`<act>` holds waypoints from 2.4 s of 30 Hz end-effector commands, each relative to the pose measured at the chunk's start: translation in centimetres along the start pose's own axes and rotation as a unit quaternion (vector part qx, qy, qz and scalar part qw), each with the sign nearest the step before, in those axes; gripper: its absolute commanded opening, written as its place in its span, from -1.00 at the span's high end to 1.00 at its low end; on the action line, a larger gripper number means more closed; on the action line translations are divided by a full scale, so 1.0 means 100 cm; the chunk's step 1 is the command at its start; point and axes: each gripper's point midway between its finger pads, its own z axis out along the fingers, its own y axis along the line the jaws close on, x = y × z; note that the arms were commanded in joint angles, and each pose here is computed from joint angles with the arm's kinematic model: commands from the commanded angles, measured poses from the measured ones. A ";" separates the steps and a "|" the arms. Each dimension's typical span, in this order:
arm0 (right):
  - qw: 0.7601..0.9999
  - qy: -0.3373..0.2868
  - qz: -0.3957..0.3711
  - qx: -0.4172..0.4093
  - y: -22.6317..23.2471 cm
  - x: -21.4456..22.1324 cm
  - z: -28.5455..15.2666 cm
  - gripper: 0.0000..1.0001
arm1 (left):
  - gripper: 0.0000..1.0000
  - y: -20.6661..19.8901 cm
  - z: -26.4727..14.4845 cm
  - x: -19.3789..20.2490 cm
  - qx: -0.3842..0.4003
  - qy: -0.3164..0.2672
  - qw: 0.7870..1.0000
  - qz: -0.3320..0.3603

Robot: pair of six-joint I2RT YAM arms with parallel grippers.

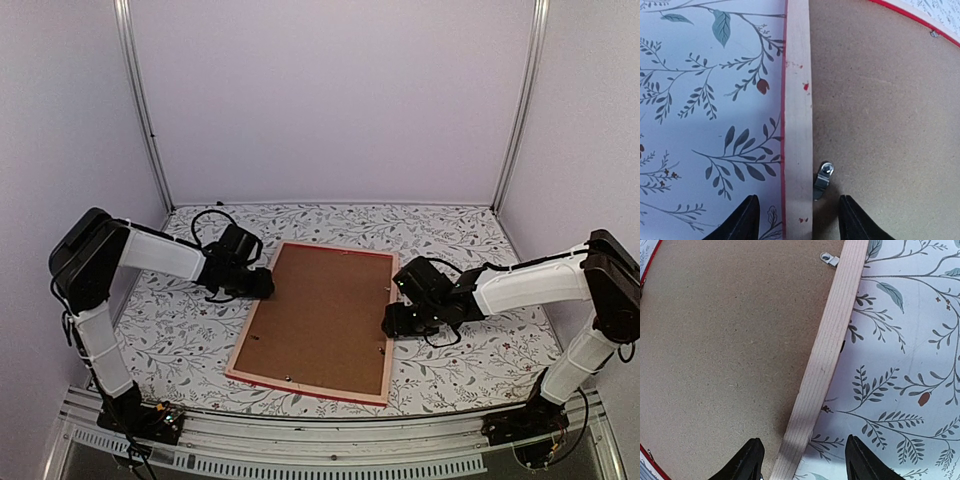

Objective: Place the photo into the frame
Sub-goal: Press the fastener onto the backboard.

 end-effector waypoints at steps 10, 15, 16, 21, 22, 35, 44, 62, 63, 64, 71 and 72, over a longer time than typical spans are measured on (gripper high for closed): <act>1.000 -0.001 -0.001 -0.003 0.001 -0.002 0.004 -0.19 | 0.23 0.017 0.017 0.001 -0.046 0.005 0.999 0.024; 1.000 0.001 -0.002 -0.001 0.000 0.000 0.006 -0.19 | 0.58 0.027 0.017 0.016 -0.053 0.004 0.998 0.012; 1.000 0.001 -0.002 -0.002 0.000 -0.001 0.006 -0.19 | 0.64 0.028 0.017 0.019 -0.053 0.005 0.999 0.009; 1.000 0.003 -0.002 -0.001 0.000 0.001 0.008 -0.18 | 0.70 0.021 0.022 0.028 -0.025 0.010 1.000 -0.003; 1.000 0.003 -0.001 0.000 0.000 0.001 0.008 -0.18 | 0.64 0.019 0.021 0.030 -0.016 0.010 1.000 -0.005; 1.000 0.006 0.002 0.011 -0.006 0.001 0.013 -0.20 | 0.02 0.024 0.000 0.052 -0.024 0.042 0.999 -0.004; 1.000 0.006 0.003 0.010 -0.005 0.000 0.013 -0.20 | 0.29 0.041 -0.007 0.108 -0.086 0.091 0.992 0.026; 1.000 0.010 0.000 0.009 -0.001 -0.002 0.013 -0.20 | -0.21 0.010 -0.044 0.133 0.025 0.116 0.993 -0.013; 1.000 0.010 -0.001 0.009 -0.001 -0.002 0.013 -0.20 | -0.25 0.009 -0.047 0.135 0.027 0.117 0.993 -0.013; 1.000 0.010 -0.001 0.007 -0.001 -0.002 0.013 -0.20 | -0.29 0.007 -0.050 0.138 0.031 0.119 0.992 -0.014; 1.000 0.010 0.001 0.006 -0.001 -0.002 0.011 -0.20 | -0.99 -0.001 -0.071 0.151 0.044 0.121 0.992 -0.008; 1.000 0.010 0.001 0.007 -0.001 -0.002 0.011 -0.20 | -0.99 0.000 -0.073 0.153 0.041 0.121 0.992 -0.006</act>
